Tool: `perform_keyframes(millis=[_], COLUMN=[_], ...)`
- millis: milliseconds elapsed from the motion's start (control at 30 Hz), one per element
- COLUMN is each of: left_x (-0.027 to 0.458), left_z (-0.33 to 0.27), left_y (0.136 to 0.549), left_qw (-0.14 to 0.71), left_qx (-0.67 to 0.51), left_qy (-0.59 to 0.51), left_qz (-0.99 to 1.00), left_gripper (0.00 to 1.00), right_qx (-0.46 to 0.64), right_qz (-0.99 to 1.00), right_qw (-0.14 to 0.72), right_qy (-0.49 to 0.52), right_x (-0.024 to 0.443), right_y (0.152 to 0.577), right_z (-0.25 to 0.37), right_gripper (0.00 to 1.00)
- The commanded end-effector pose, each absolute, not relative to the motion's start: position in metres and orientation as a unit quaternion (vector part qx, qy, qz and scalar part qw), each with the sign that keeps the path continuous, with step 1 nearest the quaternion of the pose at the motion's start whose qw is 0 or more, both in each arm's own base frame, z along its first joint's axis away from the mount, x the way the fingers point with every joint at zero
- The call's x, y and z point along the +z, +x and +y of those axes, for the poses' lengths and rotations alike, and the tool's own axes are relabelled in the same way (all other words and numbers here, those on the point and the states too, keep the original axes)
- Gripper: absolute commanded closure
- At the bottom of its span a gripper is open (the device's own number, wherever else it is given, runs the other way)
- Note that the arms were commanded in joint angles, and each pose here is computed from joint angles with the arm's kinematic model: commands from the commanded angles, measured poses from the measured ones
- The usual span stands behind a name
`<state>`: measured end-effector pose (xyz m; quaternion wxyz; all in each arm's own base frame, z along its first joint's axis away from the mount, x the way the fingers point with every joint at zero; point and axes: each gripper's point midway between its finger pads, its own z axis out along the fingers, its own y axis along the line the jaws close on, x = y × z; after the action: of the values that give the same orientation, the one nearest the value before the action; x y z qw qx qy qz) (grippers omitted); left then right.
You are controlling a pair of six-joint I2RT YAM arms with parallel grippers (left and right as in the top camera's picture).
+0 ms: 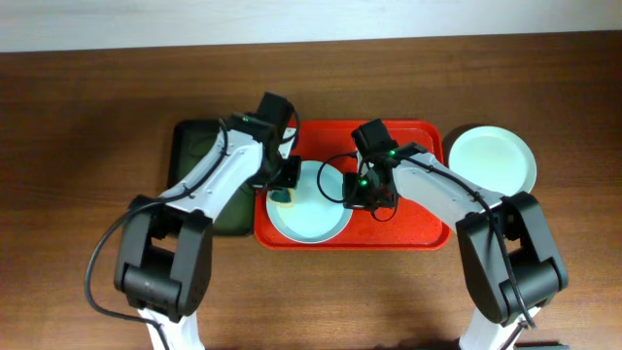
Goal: Clean dirty plates on tray and stack at the side
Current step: 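Scrub the light blue plate with the sponge while right gripper holds rim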
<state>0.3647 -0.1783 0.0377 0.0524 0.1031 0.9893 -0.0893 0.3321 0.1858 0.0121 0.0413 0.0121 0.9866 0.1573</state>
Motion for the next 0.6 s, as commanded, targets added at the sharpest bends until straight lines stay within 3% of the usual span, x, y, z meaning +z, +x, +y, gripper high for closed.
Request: perform_keyframes(millis=[0,167,400,500,567], left_x=[0.007,-0.014,0.006,0.028,0.049], left_z=[-0.186,-0.208,-0.269,-0.270,-0.252], left_y=[0.345,0.319,0.287,0.307,0.329], left_qw=[0.037,0.003,-0.068,-0.040,0.011], left_qx=[-0.099,-0.131,-0.316,-0.338,-0.288], left_qy=[0.094,0.100,0.135,0.138,0.135], left_qz=[0.990,0.986,0.936,0.930,0.948], left_gripper=[1.00,1.00,1.00,1.00,1.00], right_qx=[0.157,0.157,0.157,0.157,0.156], right_qz=[0.987,0.987,0.987,0.987,0.987], right_qw=[0.032,0.032,0.032,0.032,0.031], right_qy=[0.012,0.012,0.012,0.011,0.011], right_x=[0.007,0.007,0.007,0.007,0.007], right_y=[0.328,0.327,0.327,0.327,0.327], right_z=[0.189,0.189,0.189,0.189,0.189], right_gripper=[0.96,0.96,0.96,0.96,0.96])
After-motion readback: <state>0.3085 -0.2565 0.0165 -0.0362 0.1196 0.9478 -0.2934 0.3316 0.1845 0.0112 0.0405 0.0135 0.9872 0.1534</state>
